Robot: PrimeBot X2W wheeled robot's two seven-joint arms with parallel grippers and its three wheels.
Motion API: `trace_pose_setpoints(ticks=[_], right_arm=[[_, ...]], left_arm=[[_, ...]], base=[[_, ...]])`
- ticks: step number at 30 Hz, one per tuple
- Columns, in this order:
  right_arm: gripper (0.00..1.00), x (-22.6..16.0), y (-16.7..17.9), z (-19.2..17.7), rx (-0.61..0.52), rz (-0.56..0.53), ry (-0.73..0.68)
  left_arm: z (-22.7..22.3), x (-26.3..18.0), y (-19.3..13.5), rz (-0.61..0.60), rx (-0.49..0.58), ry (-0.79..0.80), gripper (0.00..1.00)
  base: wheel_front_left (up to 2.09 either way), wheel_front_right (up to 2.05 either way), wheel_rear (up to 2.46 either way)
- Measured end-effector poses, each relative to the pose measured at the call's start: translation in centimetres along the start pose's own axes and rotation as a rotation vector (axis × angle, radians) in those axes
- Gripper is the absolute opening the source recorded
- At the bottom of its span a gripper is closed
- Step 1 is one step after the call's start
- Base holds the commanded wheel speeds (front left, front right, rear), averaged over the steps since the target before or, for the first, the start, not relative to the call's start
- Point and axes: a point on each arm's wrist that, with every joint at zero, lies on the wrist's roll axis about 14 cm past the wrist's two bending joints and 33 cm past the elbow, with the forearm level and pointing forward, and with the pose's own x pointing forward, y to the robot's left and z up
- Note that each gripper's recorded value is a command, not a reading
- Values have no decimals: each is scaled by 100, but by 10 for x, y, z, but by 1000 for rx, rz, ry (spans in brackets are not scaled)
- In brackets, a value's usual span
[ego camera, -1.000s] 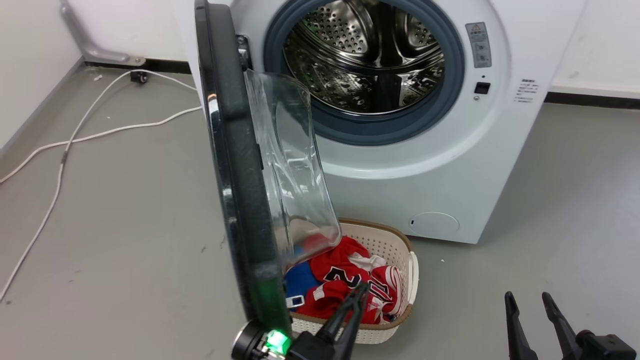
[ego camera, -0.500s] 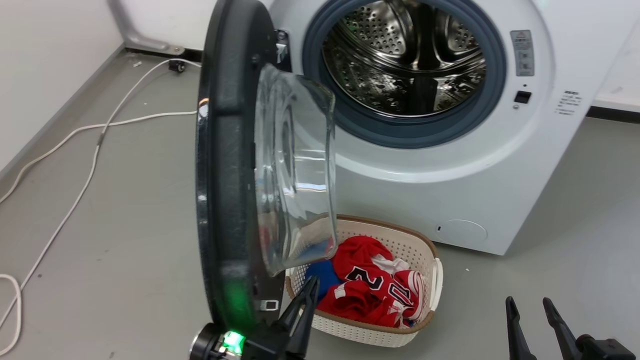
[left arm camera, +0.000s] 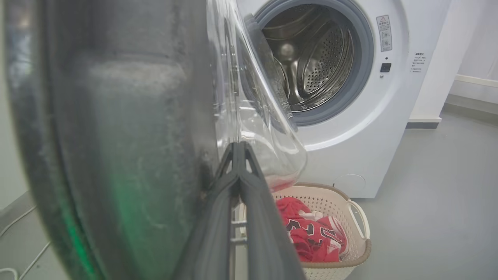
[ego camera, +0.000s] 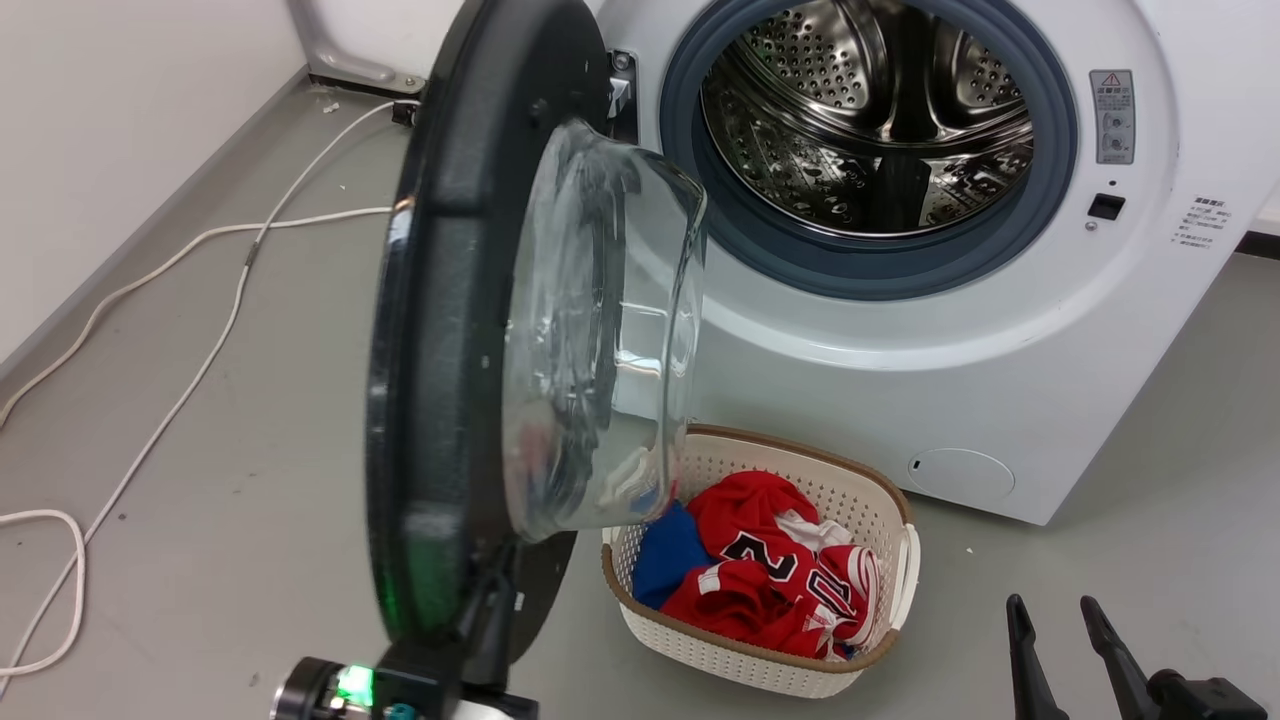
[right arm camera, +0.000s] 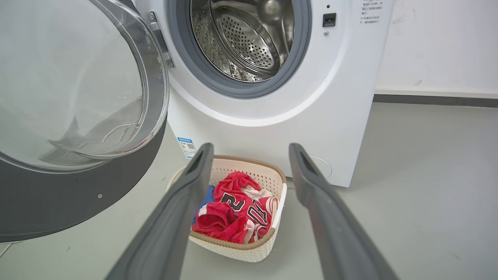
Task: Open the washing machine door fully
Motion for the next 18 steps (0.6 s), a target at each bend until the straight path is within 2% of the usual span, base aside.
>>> trace_pose_setpoints(ticks=[18], right_arm=[[100,6,-2,-10,-6,2,32]], left_arm=[[3,0,90,258,28,1,0]], base=[[0,0,0]])
